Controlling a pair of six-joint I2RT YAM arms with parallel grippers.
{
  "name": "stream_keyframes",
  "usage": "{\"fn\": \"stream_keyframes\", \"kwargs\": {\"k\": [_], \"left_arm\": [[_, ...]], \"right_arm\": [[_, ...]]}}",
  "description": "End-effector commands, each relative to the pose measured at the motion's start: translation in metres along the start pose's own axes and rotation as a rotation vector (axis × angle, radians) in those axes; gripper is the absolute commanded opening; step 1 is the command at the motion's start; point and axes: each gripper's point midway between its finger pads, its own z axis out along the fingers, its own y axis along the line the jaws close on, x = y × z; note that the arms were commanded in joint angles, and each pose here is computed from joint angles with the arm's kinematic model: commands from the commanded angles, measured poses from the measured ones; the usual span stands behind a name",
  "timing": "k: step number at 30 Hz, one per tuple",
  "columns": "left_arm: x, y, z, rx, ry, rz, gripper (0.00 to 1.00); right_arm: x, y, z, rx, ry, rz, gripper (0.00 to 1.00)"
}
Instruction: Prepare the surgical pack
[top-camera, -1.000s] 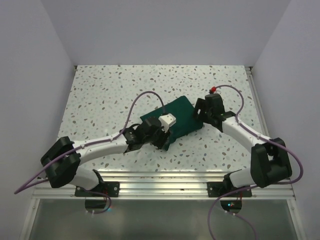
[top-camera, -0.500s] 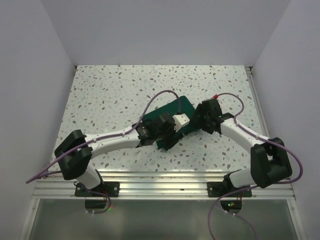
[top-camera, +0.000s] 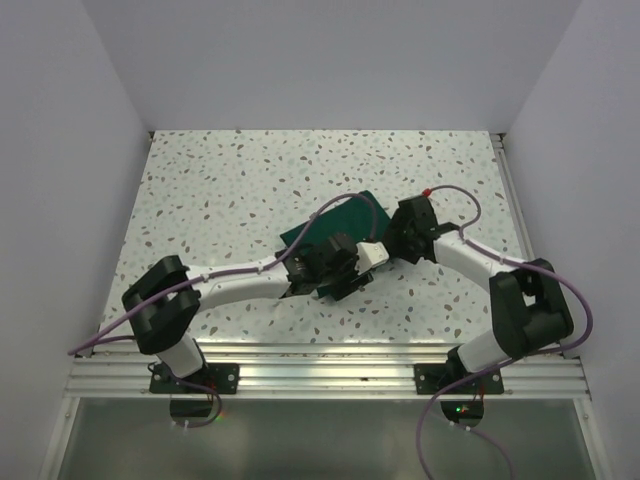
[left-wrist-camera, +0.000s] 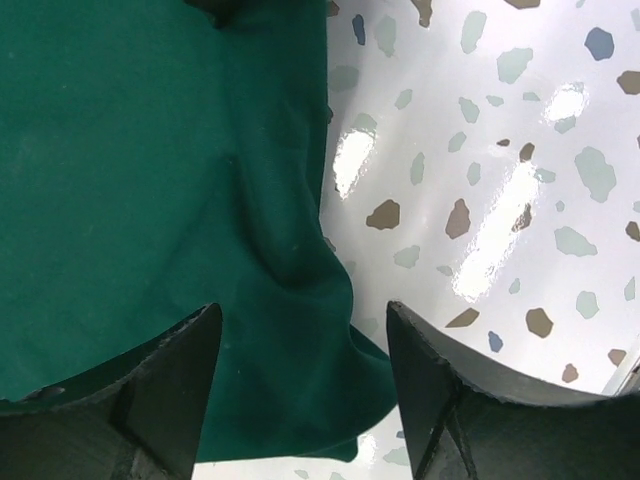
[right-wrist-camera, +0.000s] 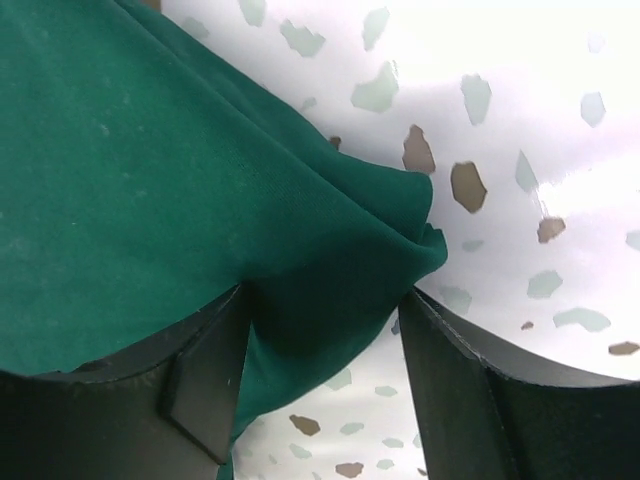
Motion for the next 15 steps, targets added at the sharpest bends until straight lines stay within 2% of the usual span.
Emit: {"fn": "stream_keyframes", "kwargs": {"k": [1, 8, 11, 13, 15], "left_arm": [[-0.006, -0.004, 0.004, -0.011, -0.037, 0.066, 0.69], [0.016, 0.003, 0.02, -0.093, 0.066, 0.11, 0.61], [0.027, 0.005, 0.024, -0.123, 0.105, 0.121, 0.54], [0.036, 0.008, 0.025, -0.153, 0.142, 0.126, 0.45], [0.043, 0.005, 0.024, -0.163, 0.159, 0.128, 0.42]], "right_arm": [[-0.029, 0.015, 0.002, -0.035, -0.099, -0.068, 0.63], [-0.049, 0.027, -0.002, -0.089, -0.165, -0.132, 0.58], [-0.056, 0.031, -0.002, -0.102, -0.185, -0.191, 0.57], [-0.062, 0.031, -0.001, -0.107, -0.199, -0.228, 0.55], [-0.069, 0.031, 0.002, -0.114, -0.206, -0.248, 0.52]]}}
